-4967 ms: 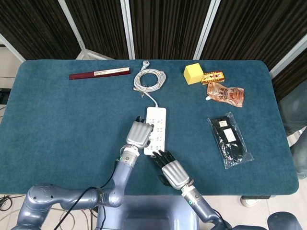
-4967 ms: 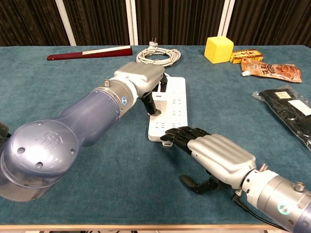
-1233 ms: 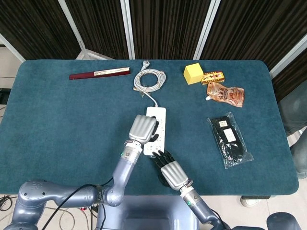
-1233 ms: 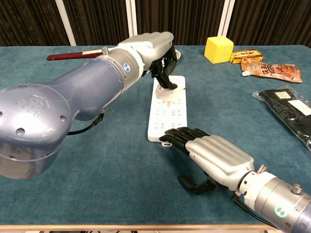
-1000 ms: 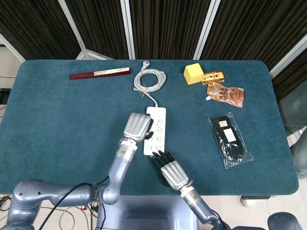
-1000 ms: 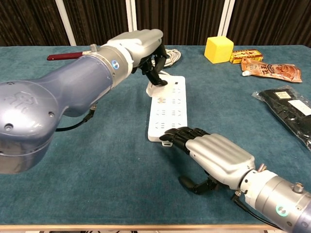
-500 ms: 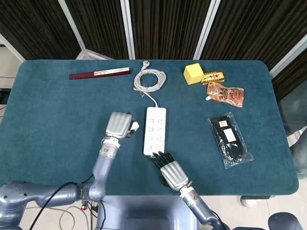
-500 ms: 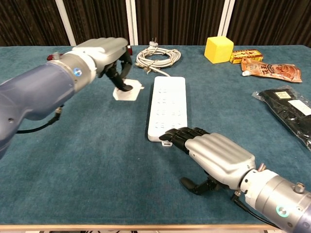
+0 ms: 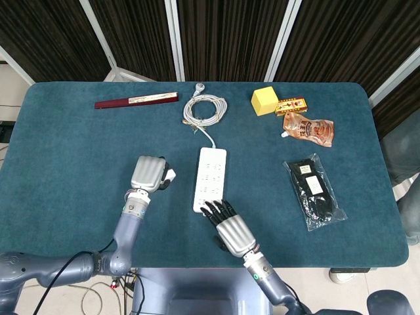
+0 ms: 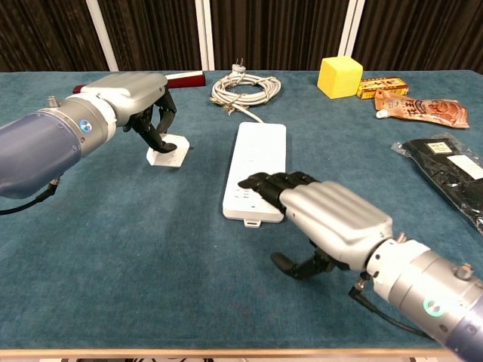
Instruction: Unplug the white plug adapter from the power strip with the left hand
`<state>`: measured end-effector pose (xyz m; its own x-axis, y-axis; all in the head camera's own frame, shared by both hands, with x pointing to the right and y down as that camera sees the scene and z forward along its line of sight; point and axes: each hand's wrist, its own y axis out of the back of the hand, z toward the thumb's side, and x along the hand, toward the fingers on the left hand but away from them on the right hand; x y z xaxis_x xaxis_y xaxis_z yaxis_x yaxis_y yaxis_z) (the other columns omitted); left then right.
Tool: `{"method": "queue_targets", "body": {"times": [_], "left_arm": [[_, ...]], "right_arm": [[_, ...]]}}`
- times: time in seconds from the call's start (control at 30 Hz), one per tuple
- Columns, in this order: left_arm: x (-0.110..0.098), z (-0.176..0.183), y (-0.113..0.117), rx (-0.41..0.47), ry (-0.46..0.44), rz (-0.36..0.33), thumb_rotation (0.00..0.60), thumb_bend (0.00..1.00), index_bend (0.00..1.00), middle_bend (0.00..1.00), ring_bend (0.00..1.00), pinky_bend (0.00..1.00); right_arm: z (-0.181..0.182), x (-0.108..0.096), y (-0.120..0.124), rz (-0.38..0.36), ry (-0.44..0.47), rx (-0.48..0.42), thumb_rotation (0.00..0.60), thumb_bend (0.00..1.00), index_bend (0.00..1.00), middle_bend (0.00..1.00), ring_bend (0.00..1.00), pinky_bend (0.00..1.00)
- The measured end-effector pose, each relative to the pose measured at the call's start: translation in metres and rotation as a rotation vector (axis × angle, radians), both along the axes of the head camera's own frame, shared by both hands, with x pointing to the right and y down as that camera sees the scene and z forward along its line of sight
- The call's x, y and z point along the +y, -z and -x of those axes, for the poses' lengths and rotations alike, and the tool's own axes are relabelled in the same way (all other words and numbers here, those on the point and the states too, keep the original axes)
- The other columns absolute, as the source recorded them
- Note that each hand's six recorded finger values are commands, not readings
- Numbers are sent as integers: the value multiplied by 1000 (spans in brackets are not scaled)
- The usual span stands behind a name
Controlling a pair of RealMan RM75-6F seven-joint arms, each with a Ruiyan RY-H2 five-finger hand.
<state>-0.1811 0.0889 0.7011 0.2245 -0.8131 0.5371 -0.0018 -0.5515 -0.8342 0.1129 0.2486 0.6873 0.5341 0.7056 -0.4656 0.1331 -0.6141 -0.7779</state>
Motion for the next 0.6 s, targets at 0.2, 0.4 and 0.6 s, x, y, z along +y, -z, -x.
{"method": "queue_targets", "body": {"times": [0.2, 0.4, 0.6], "left_arm": [[2, 1, -1, -20, -27, -9, 600, 363, 776, 817, 607, 689], [8, 5, -4, -67, -57, -2, 600, 246, 616, 672, 513, 603], [19, 9, -7, -116, -63, 31, 600, 92, 325, 369, 336, 416]], "right_arm": [[-13, -15, 9, -41, -24, 8, 600, 479, 0, 0, 0, 48], [-32, -29, 20, -73, -65, 15, 600, 479, 0, 0, 0, 48], [-48, -37, 30, -93, -88, 23, 600, 479, 0, 0, 0, 48]]}}
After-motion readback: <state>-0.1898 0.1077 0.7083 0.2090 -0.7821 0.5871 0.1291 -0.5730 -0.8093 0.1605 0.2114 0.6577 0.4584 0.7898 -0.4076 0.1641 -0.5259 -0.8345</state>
